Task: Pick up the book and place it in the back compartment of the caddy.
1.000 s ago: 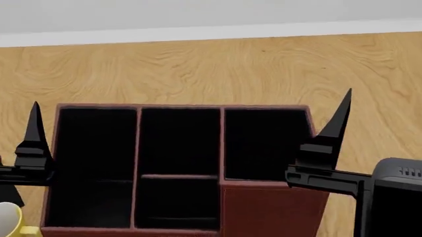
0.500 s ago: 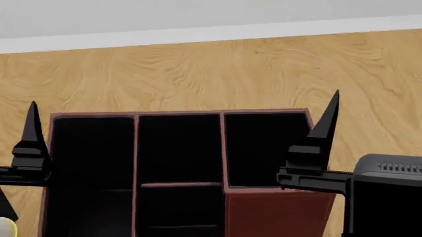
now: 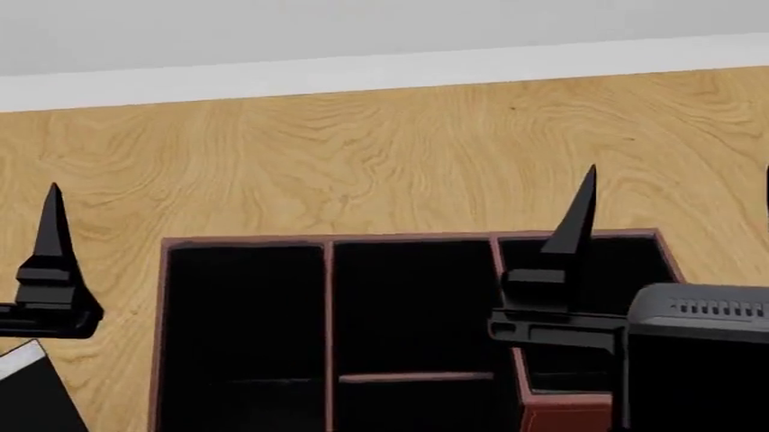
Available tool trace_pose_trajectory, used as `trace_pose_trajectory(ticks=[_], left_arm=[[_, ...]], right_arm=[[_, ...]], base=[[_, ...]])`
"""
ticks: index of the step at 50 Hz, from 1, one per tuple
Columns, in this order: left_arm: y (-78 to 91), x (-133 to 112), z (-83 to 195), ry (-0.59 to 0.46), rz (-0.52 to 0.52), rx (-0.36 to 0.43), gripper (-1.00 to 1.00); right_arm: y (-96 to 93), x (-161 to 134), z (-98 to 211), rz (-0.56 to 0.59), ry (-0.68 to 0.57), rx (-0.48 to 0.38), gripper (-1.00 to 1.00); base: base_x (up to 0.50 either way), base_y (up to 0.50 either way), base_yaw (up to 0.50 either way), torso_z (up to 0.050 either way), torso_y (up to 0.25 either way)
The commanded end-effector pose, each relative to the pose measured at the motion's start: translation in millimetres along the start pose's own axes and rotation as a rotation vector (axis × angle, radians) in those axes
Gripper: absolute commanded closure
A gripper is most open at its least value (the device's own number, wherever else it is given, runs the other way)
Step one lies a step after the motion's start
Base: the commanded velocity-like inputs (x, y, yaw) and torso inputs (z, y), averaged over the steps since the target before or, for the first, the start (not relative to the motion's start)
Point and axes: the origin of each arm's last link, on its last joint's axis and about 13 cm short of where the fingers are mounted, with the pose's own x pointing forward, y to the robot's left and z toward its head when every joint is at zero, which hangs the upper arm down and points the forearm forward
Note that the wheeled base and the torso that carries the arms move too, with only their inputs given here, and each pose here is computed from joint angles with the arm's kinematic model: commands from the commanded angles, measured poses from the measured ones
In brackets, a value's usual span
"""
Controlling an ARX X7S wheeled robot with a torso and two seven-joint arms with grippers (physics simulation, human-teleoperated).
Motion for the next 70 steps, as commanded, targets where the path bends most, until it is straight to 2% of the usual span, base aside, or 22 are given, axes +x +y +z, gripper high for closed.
trace_pose_trajectory(ticks=[1, 11, 17, 18, 19, 21, 25, 27, 30, 33, 35, 36, 40, 44, 47, 48, 52, 56, 64, 70], left_arm=[[-1.6, 0.1, 0.0, 0.006, -0.011, -0.01, -1.0], [-0.8, 0.6, 16.0, -0.015, -0.019, 0.001, -1.0], [-1.6, 1.7, 16.2, -0.013, -0.022, 0.005, -1.0], [-0.9, 2.0, 16.7, -0.027, -0.011, 0.04, -1.0], [-0.8, 1.9, 17.5, -0.032, -0.026, 0.012, -1.0], [2.4, 3.9, 19.0, -0.022, -0.015, 0.036, -1.0], [14.0, 10.3, 29.2, 0.006, 0.015, 0.019, -1.0], [19.6, 12.5, 34.5, 0.004, 0.006, 0.071, -1.0], [31.9, 20.1, 43.3, 0.03, -0.039, 0.048, -1.0], [42.9, 28.0, 47.3, 0.052, -0.018, 0.106, -1.0], [54.5, 34.8, 52.2, 0.078, -0.023, 0.071, -1.0], [61.9, 39.0, 54.5, 0.104, 0.0, 0.093, -1.0], [83.1, 50.3, 66.8, 0.171, -0.03, 0.165, -1.0], [104.7, 62.9, 84.6, 0.218, -0.017, 0.169, -1.0], [112.6, 68.2, 92.6, 0.251, -0.01, 0.194, -1.0], [116.1, 70.0, 94.1, 0.291, -0.029, 0.205, -1.0], [125.6, 75.6, 97.0, 0.378, -0.044, 0.301, -1.0], [131.6, 78.8, 102.6, 0.439, -0.07, 0.341, -1.0], [142.5, 91.0, 119.2, 0.484, -0.053, 0.362, -1.0], [148.1, 105.9, 111.6, 0.529, -0.063, 0.376, -1.0]], right_arm=[[-1.6, -0.6, 0.9, -0.004, -0.008, 0.007, -1.0], [-2.7, 0.0, 1.5, 0.036, -0.012, 0.01, -1.0], [-2.1, -0.1, 1.5, 0.034, -0.005, 0.016, -1.0], [-1.8, -0.1, 1.6, 0.035, -0.006, 0.017, -1.0], [-1.6, 0.0, 1.6, 0.033, -0.006, 0.015, -1.0], [-1.4, -0.2, 1.7, 0.034, -0.007, 0.012, -1.0], [-1.6, -0.1, 1.3, 0.029, -0.008, 0.016, -1.0], [-1.4, -0.1, 1.2, 0.031, -0.008, 0.018, -1.0], [-0.8, -0.1, 0.8, 0.035, -0.01, 0.026, -1.0], [-0.9, -0.4, 0.9, 0.037, -0.014, 0.038, -1.0], [-1.0, -0.6, 1.0, 0.038, -0.015, 0.039, -1.0], [-1.9, -1.0, 1.1, 0.034, -0.018, 0.043, -1.0], [-1.6, -1.0, 1.6, 0.039, -0.019, 0.045, -1.0], [0.4, -1.4, 2.4, 0.047, -0.024, 0.034, -1.0], [0.2, -2.0, 2.9, 0.045, -0.029, 0.034, -1.0], [0.2, -2.1, 3.1, 0.044, -0.031, 0.034, -1.0], [1.7, -1.4, 2.5, 0.047, -0.033, 0.036, -1.0], [2.9, -0.7, 1.9, 0.053, -0.031, 0.034, -1.0], [4.6, 0.9, -1.3, 0.056, -0.022, 0.029, -1.0], [6.2, 2.9, -4.8, 0.054, -0.017, 0.02, -1.0]], base=[[0.0, 0.0, 0.0, 0.0, 0.0], [0.0, 0.0, 0.0, 0.0, 0.0], [-0.03, -0.29, 0.0, 0.0, 0.0], [0.0, 0.01, 0.0, 0.0, 0.0], [0.0, 0.01, 0.0, 0.0, 0.0], [0.0, 0.0, 0.0, 0.0, 0.0], [0.0, 0.0, 0.0, 0.0, 0.0], [0.0, 0.0, 0.0, 0.0, 0.0], [0.0, 0.0, 0.0, 0.0, 0.0], [0.0, 0.0, 0.0, 0.0, 0.0], [0.0, 0.0, 0.0, 0.0, 0.0], [0.0, 0.0, 0.0, 0.0, 0.0], [0.0, 0.0, 0.0, 0.0, 0.0], [0.0, 0.0, 0.0, 0.0, 0.0], [0.0, 0.0, 0.0, 0.0, 0.0], [0.0, 0.0, 0.0, 0.0, 0.0], [0.0, 0.0, 0.0, 0.0, 0.0], [0.0, 0.0, 0.0, 0.0, 0.0], [0.0, 0.0, 0.0, 0.0, 0.0], [0.0, 0.0, 0.0, 0.0, 0.0]])
